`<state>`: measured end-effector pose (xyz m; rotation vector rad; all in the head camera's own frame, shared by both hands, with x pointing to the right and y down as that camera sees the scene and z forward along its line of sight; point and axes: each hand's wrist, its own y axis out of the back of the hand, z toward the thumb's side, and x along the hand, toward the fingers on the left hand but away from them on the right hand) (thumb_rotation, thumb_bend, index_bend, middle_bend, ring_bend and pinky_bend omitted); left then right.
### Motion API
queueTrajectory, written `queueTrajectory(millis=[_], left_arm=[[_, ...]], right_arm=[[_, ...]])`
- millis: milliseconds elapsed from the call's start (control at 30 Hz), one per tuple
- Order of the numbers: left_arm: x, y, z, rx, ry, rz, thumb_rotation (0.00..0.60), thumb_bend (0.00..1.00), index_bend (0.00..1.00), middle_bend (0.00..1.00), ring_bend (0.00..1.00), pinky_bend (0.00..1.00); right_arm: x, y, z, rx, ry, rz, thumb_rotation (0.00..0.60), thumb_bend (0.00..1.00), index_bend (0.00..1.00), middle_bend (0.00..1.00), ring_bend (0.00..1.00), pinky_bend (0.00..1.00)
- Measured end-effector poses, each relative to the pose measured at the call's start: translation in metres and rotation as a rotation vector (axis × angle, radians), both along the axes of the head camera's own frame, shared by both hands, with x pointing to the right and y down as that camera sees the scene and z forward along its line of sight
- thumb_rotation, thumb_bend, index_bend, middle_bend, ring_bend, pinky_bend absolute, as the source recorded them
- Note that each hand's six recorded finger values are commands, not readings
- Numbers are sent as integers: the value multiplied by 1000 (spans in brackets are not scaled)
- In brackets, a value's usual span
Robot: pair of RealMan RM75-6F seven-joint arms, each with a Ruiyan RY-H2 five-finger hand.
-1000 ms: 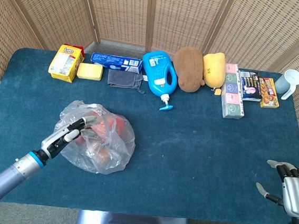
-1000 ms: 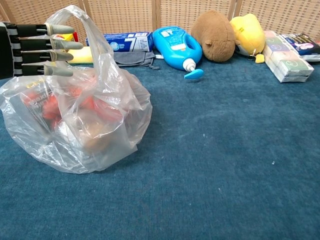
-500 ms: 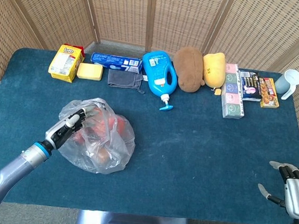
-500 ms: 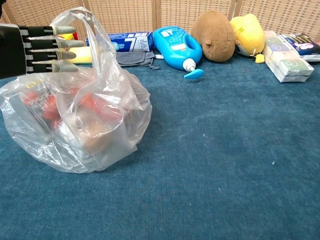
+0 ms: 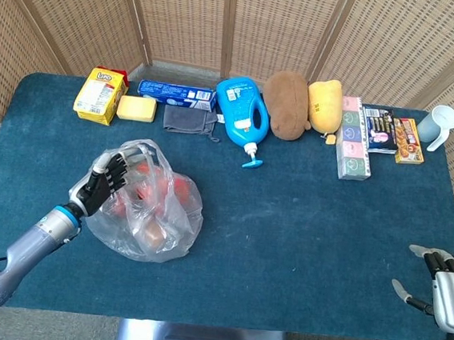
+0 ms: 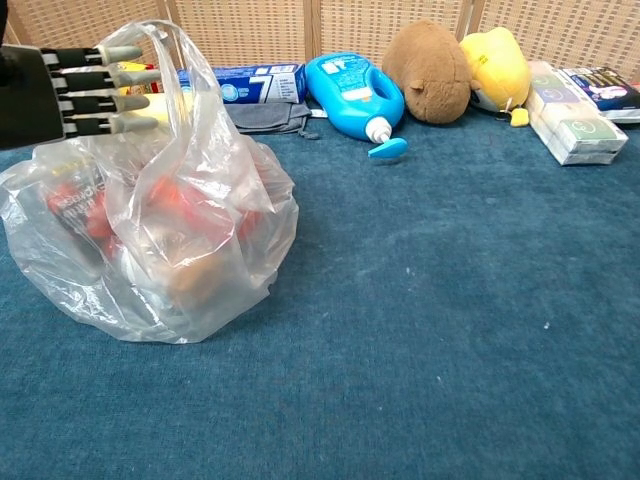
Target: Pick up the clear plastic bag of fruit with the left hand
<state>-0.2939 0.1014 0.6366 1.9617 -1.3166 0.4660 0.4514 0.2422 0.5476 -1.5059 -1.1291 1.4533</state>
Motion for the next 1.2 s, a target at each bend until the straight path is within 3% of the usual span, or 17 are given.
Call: queueTrajectory(millis=[667,1033,1200], left_arm=[[44,-6,2,-13,59,17,62,85,48,115,10,130],[31,-11,6,-5,-20,-21,63,85,47,115,0,103],[37,-16,10,-20,-15,-34,63,86,48,114,0,102]], right_arm=[[11,6,-7,13,1,26,434,262,293,367,285,253],[17,8,-8,19,-4,39,433,264,295,366,285,252],[16,8,-8,21,-5,38,435,263,295,367,285,252]])
